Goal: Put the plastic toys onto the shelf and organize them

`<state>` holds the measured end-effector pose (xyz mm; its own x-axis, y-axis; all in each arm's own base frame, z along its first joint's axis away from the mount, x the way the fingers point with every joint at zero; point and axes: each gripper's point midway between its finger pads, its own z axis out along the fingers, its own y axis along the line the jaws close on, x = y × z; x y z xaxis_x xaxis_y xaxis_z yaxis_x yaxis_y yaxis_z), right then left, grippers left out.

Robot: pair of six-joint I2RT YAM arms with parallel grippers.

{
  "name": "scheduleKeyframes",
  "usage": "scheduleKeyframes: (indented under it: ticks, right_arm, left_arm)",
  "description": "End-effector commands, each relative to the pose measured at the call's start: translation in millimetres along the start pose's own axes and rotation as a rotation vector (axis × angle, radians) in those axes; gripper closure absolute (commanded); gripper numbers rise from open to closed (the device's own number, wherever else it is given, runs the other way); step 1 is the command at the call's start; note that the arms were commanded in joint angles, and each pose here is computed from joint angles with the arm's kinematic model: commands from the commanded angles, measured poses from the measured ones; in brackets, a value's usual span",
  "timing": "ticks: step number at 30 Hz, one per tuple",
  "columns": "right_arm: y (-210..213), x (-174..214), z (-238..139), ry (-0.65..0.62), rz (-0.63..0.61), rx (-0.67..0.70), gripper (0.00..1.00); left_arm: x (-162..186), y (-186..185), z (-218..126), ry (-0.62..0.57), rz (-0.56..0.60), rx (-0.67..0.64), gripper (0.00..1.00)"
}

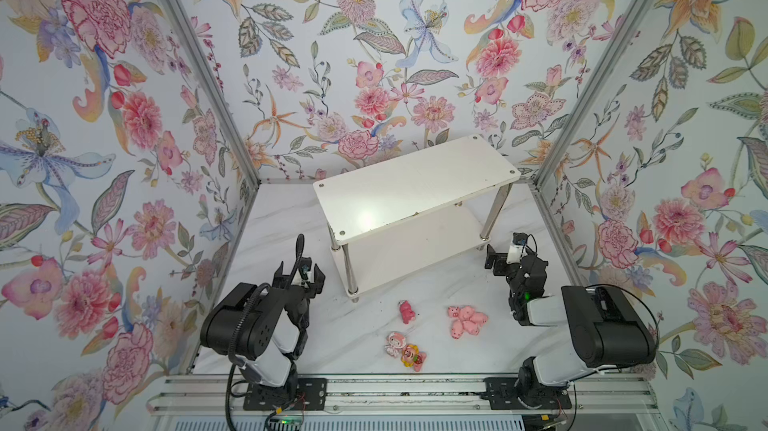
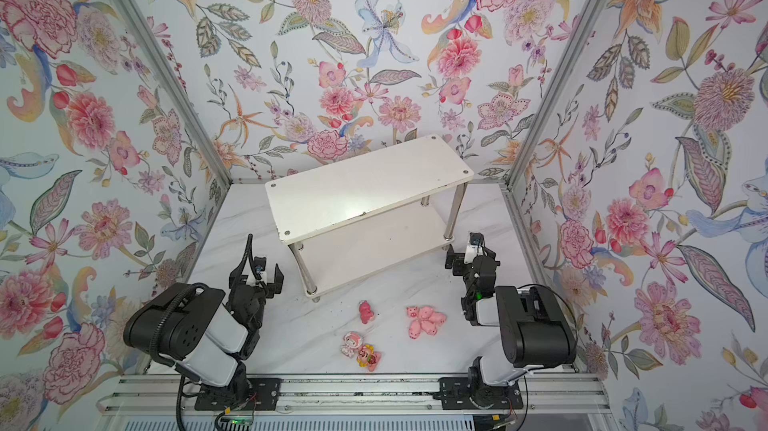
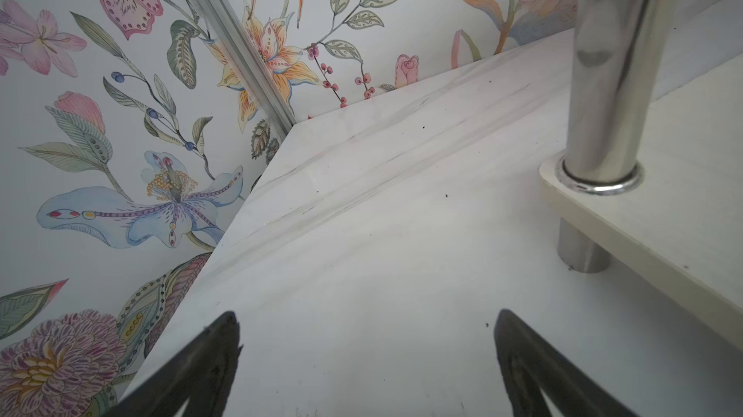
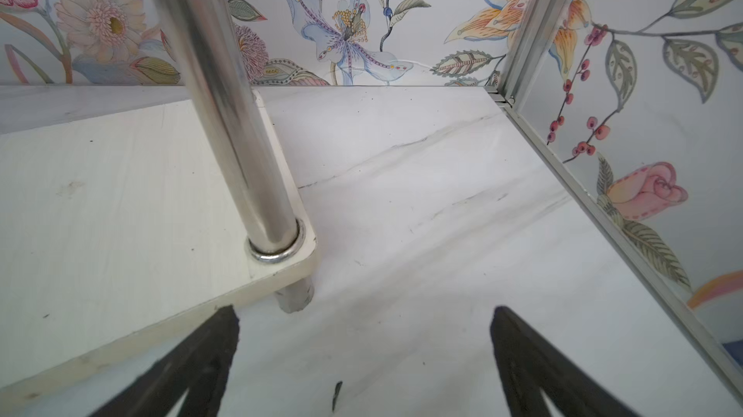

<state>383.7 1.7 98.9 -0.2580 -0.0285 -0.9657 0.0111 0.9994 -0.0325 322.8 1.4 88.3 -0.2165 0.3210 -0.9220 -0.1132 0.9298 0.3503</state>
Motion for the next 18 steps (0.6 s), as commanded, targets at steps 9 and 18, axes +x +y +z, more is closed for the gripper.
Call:
scheduleKeyframes:
  ticks: [9, 18]
  right_arm:
    - [-0.4, -7.4, 1.6, -0.021, -0.011, 0.003, 0.01]
    - [-0.2, -7.5, 1.7, -0.021, -0.01, 0.0, 0.01]
  left_arm:
    - [-62.2, 20.7, -7.9, -0.255, -0.092, -0.068, 0.01]
    - [-62.4, 20.7, -7.8, -0.256, -0.092, -0.068, 0.01]
